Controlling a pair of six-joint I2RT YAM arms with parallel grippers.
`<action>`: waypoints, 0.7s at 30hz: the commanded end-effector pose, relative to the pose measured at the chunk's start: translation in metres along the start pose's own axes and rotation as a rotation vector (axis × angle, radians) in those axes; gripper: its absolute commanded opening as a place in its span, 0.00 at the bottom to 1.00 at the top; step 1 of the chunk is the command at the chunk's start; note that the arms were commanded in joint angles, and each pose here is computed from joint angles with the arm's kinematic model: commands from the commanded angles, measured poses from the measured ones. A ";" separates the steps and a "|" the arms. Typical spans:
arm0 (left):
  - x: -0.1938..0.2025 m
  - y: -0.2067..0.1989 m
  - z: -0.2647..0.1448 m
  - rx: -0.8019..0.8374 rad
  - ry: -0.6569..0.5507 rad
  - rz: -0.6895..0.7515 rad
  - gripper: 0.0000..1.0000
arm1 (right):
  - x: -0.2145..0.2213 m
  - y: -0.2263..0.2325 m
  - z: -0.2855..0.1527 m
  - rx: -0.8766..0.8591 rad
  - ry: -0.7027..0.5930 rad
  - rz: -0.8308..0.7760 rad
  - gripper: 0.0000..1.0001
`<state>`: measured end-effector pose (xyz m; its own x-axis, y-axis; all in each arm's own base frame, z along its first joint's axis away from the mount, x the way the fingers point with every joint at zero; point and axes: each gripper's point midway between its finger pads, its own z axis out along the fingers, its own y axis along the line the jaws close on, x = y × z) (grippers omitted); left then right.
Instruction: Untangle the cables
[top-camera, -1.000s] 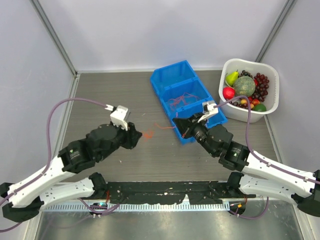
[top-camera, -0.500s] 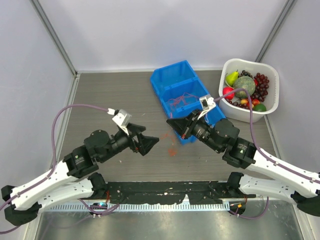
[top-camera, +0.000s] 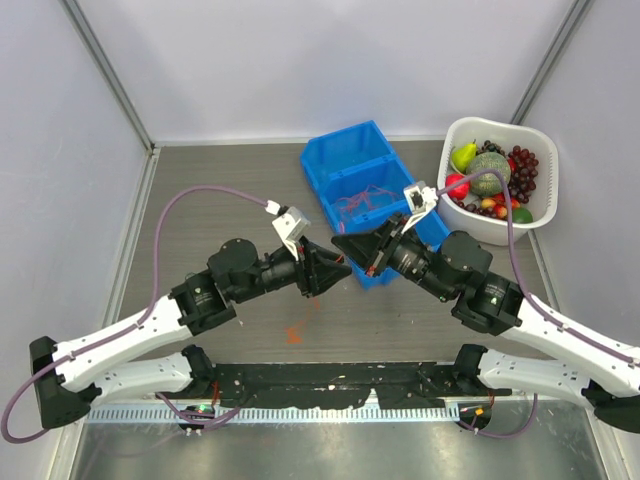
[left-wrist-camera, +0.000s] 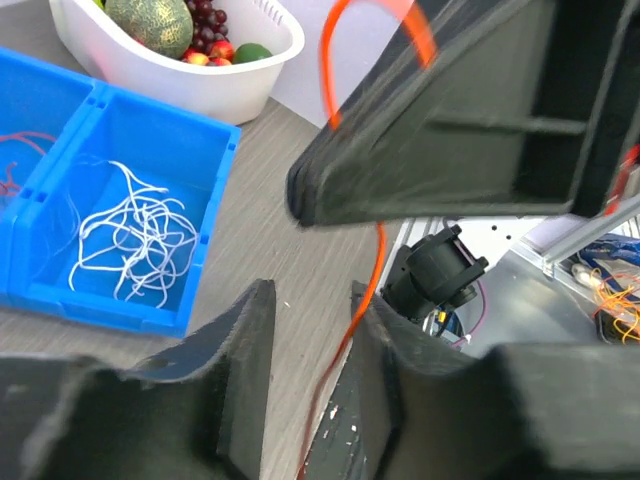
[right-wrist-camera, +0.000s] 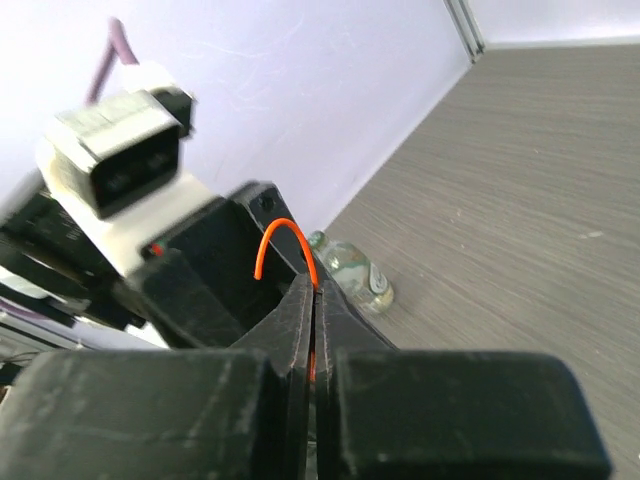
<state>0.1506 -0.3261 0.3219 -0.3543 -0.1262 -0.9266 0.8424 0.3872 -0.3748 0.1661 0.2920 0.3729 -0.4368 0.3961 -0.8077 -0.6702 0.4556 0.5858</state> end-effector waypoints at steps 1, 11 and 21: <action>-0.008 -0.002 0.001 0.018 -0.048 0.037 0.33 | -0.068 0.048 -0.006 -0.114 -0.153 0.019 0.01; 0.070 0.069 0.016 -0.203 -0.002 0.034 0.00 | -0.148 0.118 0.008 -0.250 -0.261 -0.010 0.01; 0.123 0.118 0.014 -0.354 0.058 -0.011 0.00 | -0.229 0.159 -0.013 -0.292 -0.444 -0.063 0.01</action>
<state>0.2083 -0.3279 0.2471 -0.2790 -0.2336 -0.9314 0.7412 0.5643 -0.3635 0.1869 0.3292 0.4888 -0.3625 0.3600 -0.8597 -0.7317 0.4614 0.5017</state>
